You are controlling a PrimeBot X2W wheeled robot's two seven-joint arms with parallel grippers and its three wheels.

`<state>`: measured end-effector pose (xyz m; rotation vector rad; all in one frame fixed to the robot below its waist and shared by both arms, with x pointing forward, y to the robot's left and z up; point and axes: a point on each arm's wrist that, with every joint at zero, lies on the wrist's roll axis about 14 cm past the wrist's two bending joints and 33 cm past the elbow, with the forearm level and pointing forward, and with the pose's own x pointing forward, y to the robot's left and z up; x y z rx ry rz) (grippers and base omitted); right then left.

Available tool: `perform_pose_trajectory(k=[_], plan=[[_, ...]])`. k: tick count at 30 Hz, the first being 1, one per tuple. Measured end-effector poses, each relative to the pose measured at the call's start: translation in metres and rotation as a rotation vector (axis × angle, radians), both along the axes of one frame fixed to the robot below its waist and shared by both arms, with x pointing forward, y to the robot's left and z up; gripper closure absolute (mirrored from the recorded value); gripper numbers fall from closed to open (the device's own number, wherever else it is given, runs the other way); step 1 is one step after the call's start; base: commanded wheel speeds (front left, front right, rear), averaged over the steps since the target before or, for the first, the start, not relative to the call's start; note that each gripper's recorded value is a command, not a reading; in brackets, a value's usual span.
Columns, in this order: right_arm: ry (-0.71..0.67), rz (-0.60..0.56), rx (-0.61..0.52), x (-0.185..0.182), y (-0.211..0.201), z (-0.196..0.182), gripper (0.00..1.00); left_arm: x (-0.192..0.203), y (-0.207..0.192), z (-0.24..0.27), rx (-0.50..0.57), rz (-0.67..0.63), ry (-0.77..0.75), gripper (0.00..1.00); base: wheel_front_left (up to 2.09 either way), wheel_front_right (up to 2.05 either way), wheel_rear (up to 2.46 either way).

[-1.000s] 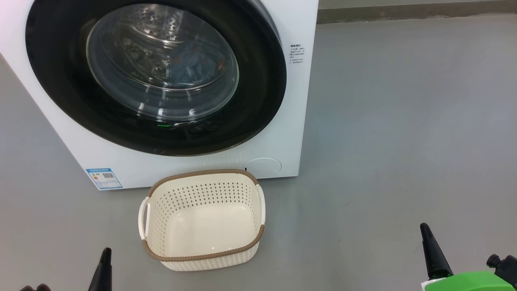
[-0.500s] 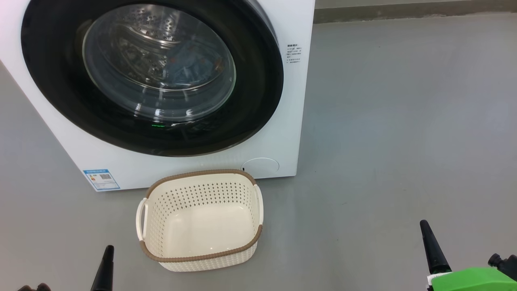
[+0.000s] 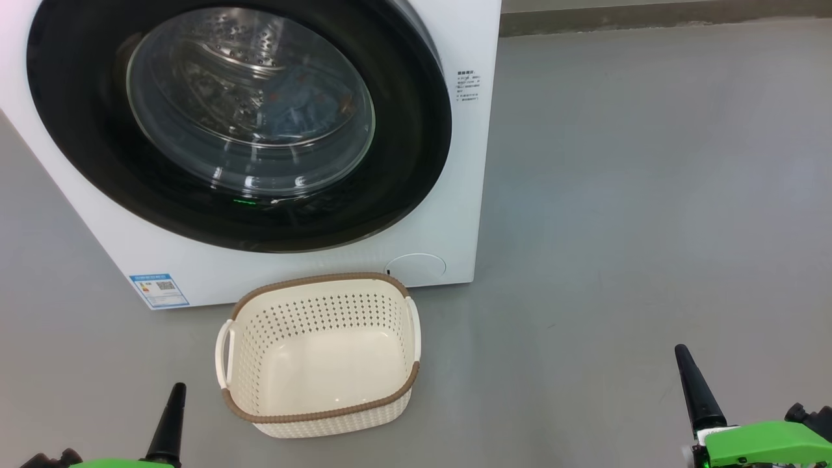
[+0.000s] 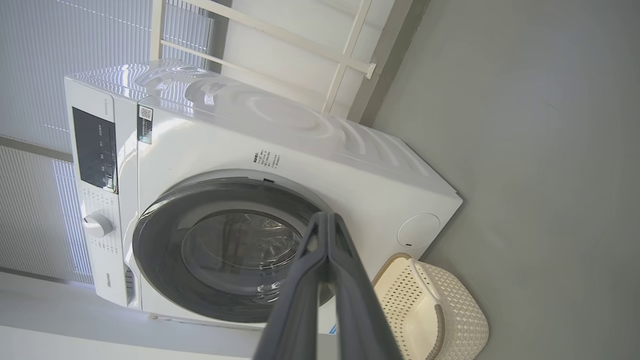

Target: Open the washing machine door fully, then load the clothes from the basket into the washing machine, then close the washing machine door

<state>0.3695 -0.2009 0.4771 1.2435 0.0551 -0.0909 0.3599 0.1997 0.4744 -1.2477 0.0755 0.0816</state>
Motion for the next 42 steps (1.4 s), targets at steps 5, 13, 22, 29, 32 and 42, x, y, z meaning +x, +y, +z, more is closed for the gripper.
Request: perform_pose_trajectory(k=[5,13,22,29,32,42], plan=[[-0.004,-0.005,0.058,0.001,-0.001,0.001,1.00,0.002,-0.002,0.000,-0.053,-0.002,0.000,1.00,0.00,0.00,0.00],[-0.002,-0.009,0.145,0.001,-0.002,0.000,1.00,0.008,-0.005,0.004,-0.145,-0.006,-0.011,1.00,0.00,0.00,0.00],[-0.015,-0.014,0.248,0.003,-0.004,0.002,1.00,0.013,-0.010,0.006,-0.247,-0.014,-0.020,1.00,0.00,0.00,0.00],[-0.034,-0.015,0.319,0.007,-0.005,0.007,1.00,0.016,-0.013,0.007,-0.321,-0.018,-0.024,1.00,0.00,0.00,0.00],[-0.037,-0.020,0.336,0.007,-0.006,0.007,1.00,0.018,-0.013,0.010,-0.323,-0.022,-0.031,1.00,0.00,0.00,0.00],[-0.037,-0.021,0.337,0.007,-0.006,0.007,1.00,0.018,-0.012,0.010,-0.323,-0.018,-0.032,1.00,0.00,0.00,0.00]])
